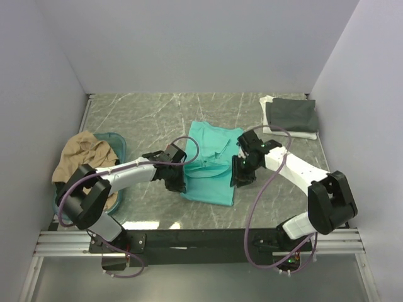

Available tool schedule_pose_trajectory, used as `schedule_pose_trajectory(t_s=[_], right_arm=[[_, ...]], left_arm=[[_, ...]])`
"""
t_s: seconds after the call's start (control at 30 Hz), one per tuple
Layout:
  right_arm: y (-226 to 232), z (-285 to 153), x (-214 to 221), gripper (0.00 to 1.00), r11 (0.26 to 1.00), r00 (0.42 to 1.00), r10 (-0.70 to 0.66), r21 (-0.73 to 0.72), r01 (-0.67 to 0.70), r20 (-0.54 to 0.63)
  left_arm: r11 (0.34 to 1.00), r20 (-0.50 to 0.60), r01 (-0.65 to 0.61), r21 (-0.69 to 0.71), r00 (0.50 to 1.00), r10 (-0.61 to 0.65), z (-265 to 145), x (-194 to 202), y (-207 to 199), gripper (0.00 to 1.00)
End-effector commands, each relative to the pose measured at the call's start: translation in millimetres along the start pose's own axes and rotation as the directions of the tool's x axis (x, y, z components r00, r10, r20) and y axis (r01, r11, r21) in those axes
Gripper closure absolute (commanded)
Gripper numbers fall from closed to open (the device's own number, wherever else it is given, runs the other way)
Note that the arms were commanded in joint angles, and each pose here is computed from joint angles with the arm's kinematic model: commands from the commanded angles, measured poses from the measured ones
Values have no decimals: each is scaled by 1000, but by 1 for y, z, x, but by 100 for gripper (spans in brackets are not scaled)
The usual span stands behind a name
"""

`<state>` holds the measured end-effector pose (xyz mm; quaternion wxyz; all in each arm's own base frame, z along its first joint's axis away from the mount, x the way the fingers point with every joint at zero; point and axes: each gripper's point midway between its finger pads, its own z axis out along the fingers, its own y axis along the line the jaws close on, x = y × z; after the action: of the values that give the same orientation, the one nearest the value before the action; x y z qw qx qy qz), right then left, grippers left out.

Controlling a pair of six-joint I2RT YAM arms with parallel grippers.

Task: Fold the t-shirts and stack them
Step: Fold the tshirt

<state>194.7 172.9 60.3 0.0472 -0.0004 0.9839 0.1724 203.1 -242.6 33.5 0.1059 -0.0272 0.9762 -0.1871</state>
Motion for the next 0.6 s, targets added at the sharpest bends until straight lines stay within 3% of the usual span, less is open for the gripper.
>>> schedule_pose_trajectory(t_s=[0.0,0.17,0.57], right_arm=[[25,-36,-26,60,997,993,-59,-45,64,105],[50,-29,-40,60,987,993,-65,-142,79,104],[114,24,-44,62,969,986,-164,-184,163,12]], left_arm=[[1000,34,14,0,999,-14,-9,-2,1,84],[1000,47,20,7,999,-20,-13,-3,0,73],[999,34,33,0,999,-33,-11,2,3,77]])
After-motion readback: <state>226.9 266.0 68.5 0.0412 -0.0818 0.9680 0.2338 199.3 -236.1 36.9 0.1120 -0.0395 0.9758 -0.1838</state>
